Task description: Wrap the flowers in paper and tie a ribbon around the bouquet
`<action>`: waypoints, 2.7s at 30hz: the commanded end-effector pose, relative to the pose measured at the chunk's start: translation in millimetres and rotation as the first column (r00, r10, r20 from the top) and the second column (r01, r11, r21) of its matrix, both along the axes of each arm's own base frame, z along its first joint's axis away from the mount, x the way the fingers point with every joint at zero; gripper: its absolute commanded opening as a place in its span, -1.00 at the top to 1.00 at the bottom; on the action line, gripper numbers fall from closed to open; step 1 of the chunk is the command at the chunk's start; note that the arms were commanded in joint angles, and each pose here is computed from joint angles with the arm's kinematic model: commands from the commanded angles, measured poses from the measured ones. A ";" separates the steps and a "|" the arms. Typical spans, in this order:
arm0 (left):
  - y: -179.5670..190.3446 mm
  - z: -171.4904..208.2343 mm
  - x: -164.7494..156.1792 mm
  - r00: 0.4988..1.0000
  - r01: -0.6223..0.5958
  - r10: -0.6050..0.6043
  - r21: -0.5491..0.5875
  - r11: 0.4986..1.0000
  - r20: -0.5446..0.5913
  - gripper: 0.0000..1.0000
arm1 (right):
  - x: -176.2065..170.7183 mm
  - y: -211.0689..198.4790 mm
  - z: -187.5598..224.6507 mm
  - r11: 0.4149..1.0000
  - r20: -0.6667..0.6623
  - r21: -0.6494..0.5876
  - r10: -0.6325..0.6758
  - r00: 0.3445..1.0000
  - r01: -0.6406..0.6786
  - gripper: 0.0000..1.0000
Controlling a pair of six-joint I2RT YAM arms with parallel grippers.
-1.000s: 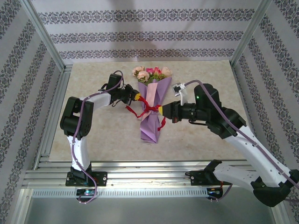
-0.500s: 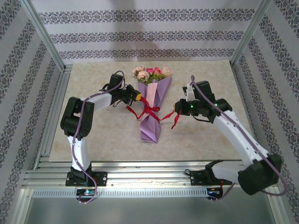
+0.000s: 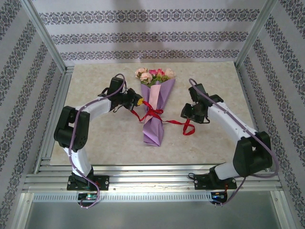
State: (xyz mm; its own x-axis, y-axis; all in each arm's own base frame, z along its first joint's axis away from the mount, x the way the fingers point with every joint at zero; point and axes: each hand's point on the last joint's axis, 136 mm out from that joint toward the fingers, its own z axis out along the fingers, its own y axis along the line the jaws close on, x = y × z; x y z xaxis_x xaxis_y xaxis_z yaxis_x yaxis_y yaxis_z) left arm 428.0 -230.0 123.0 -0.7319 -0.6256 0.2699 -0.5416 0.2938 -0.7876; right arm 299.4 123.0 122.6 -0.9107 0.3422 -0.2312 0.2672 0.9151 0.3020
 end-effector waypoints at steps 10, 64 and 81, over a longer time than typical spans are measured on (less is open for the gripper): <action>1.8 1.1 -17.9 1.000 0.016 -0.016 0.024 1.000 -0.001 1.00 | 29.9 107.8 -2.5 0.776 -0.208 0.422 -0.420 0.883 0.469 0.35; 0.9 6.7 -43.1 0.999 0.041 -0.041 0.065 0.997 -0.002 1.00 | 58.1 116.7 -27.8 0.594 -0.354 0.452 -0.566 0.745 0.666 1.00; -5.9 7.1 -53.6 0.997 0.077 -0.076 0.069 0.995 -0.024 1.00 | 43.4 127.1 -10.4 0.582 -0.403 0.508 -0.490 0.773 0.635 1.00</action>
